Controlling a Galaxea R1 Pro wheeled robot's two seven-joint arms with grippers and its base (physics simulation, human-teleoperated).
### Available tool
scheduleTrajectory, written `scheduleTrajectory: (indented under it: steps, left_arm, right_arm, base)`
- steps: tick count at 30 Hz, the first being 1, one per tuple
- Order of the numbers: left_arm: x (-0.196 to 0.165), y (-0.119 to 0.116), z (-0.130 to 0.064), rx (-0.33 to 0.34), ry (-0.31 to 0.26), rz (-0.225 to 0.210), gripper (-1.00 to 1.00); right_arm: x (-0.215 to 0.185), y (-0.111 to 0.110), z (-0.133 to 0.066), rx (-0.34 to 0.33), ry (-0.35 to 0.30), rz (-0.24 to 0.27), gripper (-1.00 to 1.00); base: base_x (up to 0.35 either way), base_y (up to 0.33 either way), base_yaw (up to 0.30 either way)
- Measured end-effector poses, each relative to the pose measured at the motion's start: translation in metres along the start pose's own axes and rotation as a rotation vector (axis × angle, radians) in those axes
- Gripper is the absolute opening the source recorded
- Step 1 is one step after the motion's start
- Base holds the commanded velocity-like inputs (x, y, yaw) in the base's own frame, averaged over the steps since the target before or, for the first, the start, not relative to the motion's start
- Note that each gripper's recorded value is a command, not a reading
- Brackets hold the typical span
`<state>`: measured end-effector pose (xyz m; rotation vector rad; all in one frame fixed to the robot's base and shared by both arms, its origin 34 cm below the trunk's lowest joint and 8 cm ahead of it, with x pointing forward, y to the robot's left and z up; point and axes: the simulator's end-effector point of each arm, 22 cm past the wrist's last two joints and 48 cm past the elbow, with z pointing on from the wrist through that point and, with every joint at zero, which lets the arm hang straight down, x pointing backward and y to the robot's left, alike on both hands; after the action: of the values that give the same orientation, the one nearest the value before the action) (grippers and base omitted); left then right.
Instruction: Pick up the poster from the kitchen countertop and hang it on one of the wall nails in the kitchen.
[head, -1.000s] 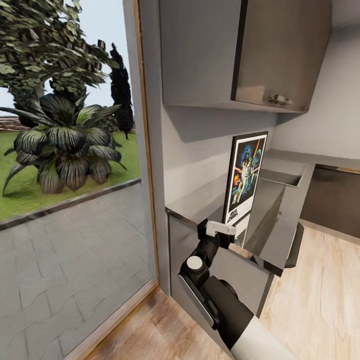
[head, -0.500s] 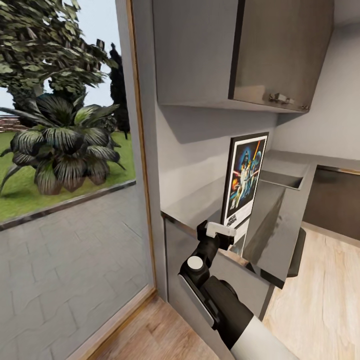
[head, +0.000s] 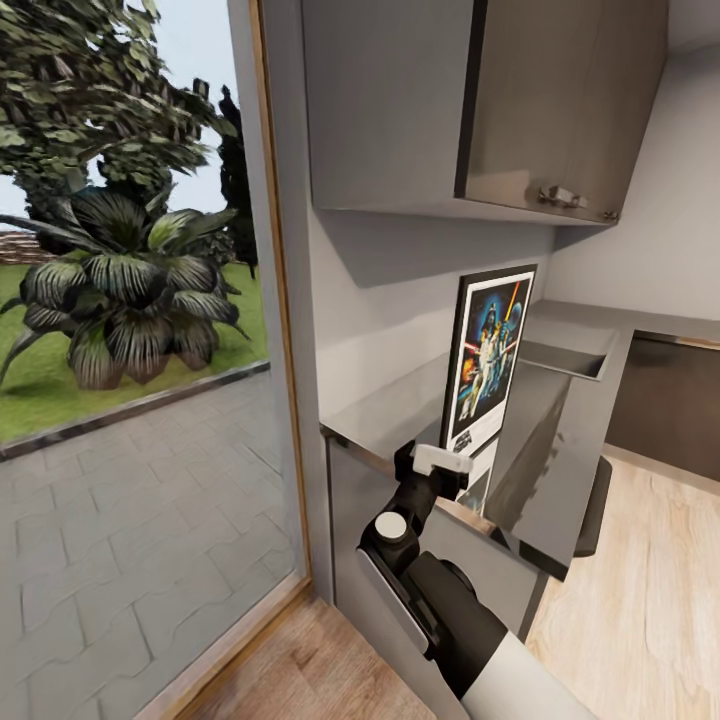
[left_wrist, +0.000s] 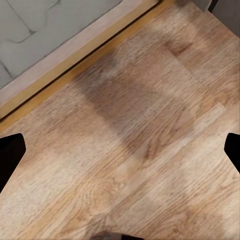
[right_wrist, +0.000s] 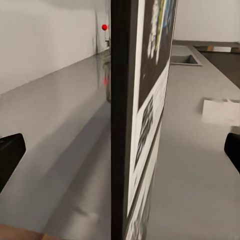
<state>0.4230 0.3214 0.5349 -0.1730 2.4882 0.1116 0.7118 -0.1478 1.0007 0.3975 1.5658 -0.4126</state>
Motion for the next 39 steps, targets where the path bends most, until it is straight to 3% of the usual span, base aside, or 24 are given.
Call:
scheduleTrajectory:
  steps: [6,16,25,39]
  left_arm:
    - [0.0,0.0,0.0,0.0,0.0,-0.001,1.0]
    - [0.0,0.0,0.0,0.0,0.0,0.0,1.0]
    - [0.0,0.0,0.0,0.0,0.0,-0.001,1.0]
    - [0.0,0.0,0.0,0.0,0.0,0.0,1.0]
  right_arm:
    - [0.004,-0.001,0.0,0.002,0.006,-0.005,1.0]
    - [0.004,-0.002,0.0,0.005,-0.01,0.045,1.0]
    - [0.017,0.0,0.001,0.0,0.037,0.061,1.0]
    - [0.018,0.0,0.001,-0.001,0.041,0.063,1.0]
  base:
    - [0.008,-0.007,0.0]
    - [0.0,0.0,0.0]
    - [0.002,0.0,0.0]
    - [0.06,0.0,0.0]
